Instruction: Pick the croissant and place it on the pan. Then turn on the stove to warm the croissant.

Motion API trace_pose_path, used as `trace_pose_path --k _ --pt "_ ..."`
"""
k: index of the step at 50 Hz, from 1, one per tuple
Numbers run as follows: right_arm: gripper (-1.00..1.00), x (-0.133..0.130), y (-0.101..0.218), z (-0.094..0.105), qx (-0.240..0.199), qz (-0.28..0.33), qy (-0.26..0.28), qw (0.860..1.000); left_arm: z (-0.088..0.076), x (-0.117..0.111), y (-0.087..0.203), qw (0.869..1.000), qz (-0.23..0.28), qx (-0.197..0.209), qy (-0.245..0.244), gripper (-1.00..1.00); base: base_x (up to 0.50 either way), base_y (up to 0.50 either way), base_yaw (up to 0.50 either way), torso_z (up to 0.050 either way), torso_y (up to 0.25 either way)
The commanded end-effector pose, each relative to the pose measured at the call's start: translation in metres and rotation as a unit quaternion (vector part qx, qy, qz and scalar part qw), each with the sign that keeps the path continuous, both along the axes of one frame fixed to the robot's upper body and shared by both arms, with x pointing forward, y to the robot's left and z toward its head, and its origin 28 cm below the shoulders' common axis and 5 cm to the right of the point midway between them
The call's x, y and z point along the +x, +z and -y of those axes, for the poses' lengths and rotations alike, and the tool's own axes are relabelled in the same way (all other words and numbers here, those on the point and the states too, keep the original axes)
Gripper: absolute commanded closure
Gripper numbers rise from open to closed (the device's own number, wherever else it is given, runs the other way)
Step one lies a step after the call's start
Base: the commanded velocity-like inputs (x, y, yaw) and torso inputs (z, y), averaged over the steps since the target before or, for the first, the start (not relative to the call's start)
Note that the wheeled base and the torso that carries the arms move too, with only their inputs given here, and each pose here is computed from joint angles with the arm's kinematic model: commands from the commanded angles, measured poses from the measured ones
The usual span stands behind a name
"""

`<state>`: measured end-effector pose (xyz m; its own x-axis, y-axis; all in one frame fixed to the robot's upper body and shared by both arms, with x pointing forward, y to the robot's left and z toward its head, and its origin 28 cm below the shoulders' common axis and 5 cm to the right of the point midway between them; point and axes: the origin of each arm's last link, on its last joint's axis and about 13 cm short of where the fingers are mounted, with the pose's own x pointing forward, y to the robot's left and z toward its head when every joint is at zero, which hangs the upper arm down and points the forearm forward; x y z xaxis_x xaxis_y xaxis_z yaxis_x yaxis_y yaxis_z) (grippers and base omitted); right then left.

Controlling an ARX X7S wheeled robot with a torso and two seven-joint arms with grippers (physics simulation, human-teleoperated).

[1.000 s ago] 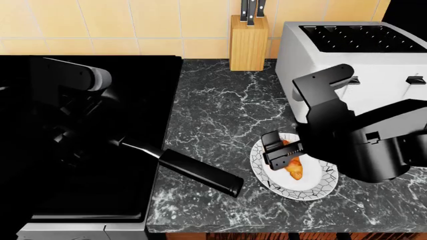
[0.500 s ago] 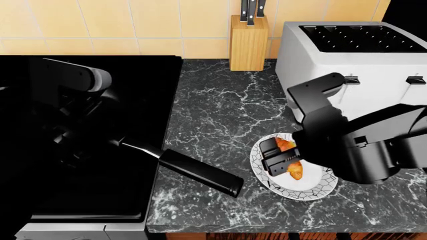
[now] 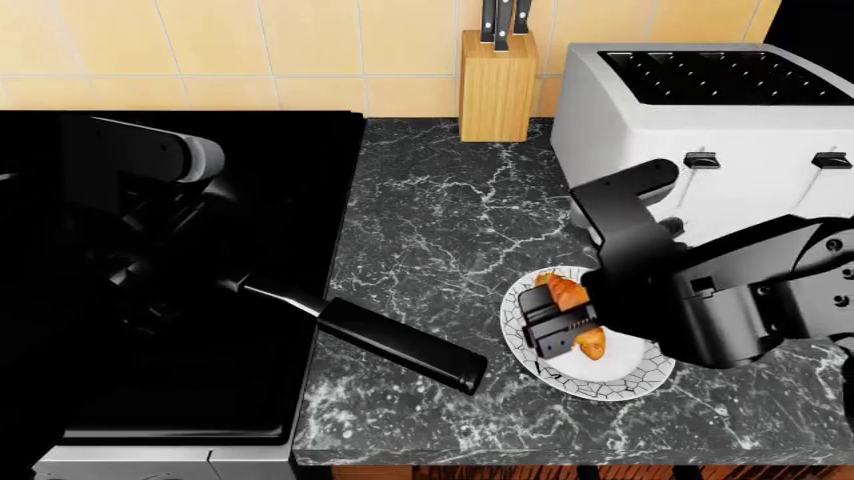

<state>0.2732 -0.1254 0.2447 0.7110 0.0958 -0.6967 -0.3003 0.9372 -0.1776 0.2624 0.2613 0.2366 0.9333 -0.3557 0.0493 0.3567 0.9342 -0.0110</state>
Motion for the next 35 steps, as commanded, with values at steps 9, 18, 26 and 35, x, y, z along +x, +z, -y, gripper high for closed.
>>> trace_pose_path --k 9,18,26,35 --pt "-1.0 0.002 -0.0062 0.0002 -0.003 -0.017 0.006 1.0 -0.0011 0.0009 0.0005 1.0 0.0 -0.001 0.004 -1.0 0.0 0.0 0.0 0.0 0.0" --pt "-1.0 0.0026 -0.0072 0.0014 -0.009 -0.016 0.002 1.0 -0.0009 0.0015 0.0007 1.0 0.001 0.0 0.004 -1.0 0.0 0.0 0.0 0.0 0.0" --pt "-1.0 0.0034 -0.0082 0.0016 -0.011 -0.016 0.0 1.0 -0.0013 0.0015 0.0006 1.0 0.001 0.0 0.005 -1.0 0.0 0.0 0.0 0.0 0.0" --pt "1.0 0.0033 -0.0081 0.0016 -0.015 -0.01 0.002 1.0 -0.0018 0.002 0.0 1.0 0.0 0.0 0.006 -1.0 0.0 0.0 0.0 0.0 0.0"
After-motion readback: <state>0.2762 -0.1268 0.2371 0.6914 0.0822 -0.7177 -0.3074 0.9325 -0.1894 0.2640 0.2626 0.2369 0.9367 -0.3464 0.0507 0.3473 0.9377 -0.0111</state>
